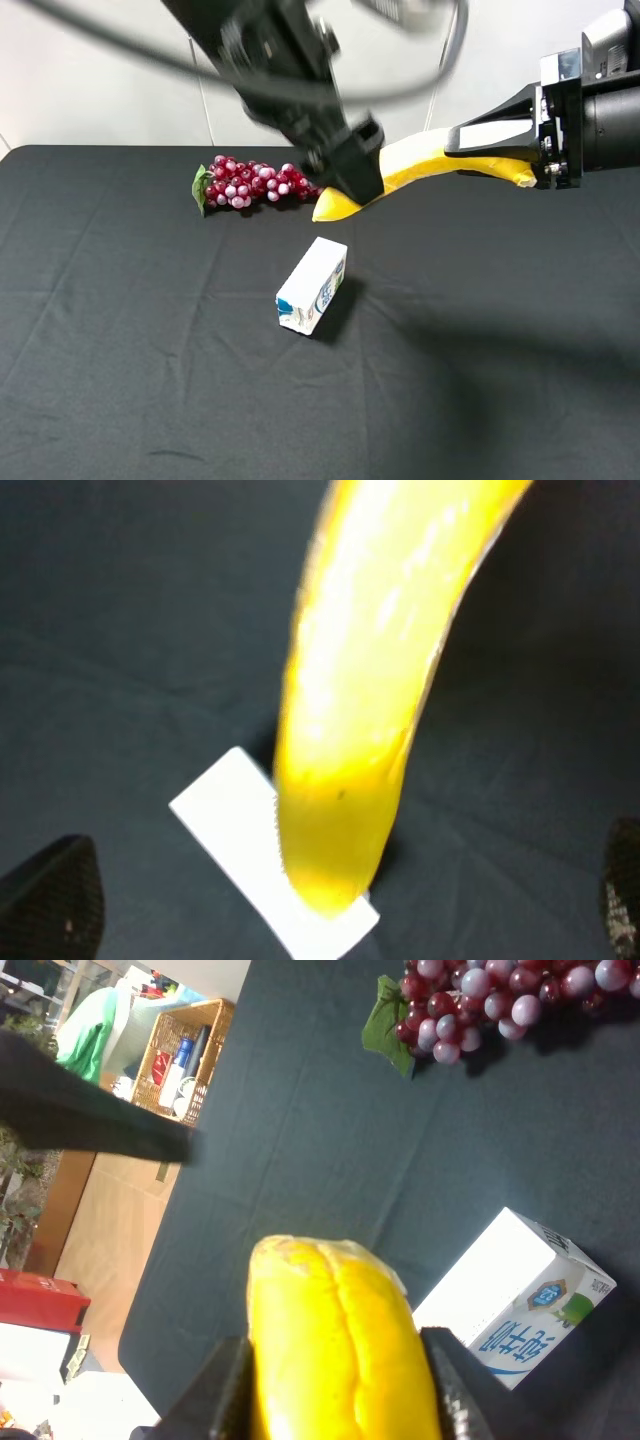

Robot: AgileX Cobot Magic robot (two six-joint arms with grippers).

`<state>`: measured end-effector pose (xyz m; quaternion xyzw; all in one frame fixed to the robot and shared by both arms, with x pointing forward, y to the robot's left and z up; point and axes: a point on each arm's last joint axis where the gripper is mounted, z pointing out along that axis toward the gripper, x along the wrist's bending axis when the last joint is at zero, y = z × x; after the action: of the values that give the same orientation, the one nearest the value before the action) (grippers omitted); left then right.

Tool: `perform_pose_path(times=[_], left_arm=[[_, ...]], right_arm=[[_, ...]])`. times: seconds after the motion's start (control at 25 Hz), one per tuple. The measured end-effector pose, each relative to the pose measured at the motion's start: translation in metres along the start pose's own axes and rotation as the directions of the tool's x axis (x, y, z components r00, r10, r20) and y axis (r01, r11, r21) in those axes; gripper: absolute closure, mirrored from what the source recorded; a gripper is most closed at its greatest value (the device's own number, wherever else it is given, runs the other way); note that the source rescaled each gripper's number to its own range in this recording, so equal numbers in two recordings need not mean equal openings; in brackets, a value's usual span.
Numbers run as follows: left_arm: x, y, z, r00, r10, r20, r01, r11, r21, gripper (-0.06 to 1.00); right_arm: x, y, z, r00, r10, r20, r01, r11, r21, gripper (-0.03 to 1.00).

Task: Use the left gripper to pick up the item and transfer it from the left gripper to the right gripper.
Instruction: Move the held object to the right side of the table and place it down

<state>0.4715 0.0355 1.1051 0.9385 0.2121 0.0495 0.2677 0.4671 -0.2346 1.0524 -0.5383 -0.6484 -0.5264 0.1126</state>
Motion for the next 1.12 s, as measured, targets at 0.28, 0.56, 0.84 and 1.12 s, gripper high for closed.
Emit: perform_pose_path(times=[0.28, 0.56, 0.84, 1.12], left_arm=[[-0.005, -0.015, -0.065, 0.991, -0.06, -0.118, 0.063, 0.998, 0.026, -0.05], [-0.017, -0.045, -0.131, 0.958, -0.18, -0.222, 0.184, 0.983, -0.004, -0.05], [-0.033, -0.099, -0.169, 0.931, -0.224, -0.287, 0.213, 0.975, -0.068, -0.05], [-0.054, -0.173, -0.161, 0.936, -0.229, -0.268, 0.225, 0.973, -0.045, -0.05]], right_arm=[[0.0, 0.0, 0.0, 1.0, -0.001, 0.001, 0.001, 1.0, 0.002, 0.97], [-0.001, -0.001, 0.0, 1.0, -0.007, 0.007, 0.007, 1.0, 0.009, 0.97], [-0.002, -0.002, 0.0, 0.999, -0.022, 0.024, 0.022, 0.999, 0.026, 0.97], [-0.003, -0.004, 0.0, 0.999, -0.036, 0.036, 0.035, 0.998, 0.044, 0.97]])
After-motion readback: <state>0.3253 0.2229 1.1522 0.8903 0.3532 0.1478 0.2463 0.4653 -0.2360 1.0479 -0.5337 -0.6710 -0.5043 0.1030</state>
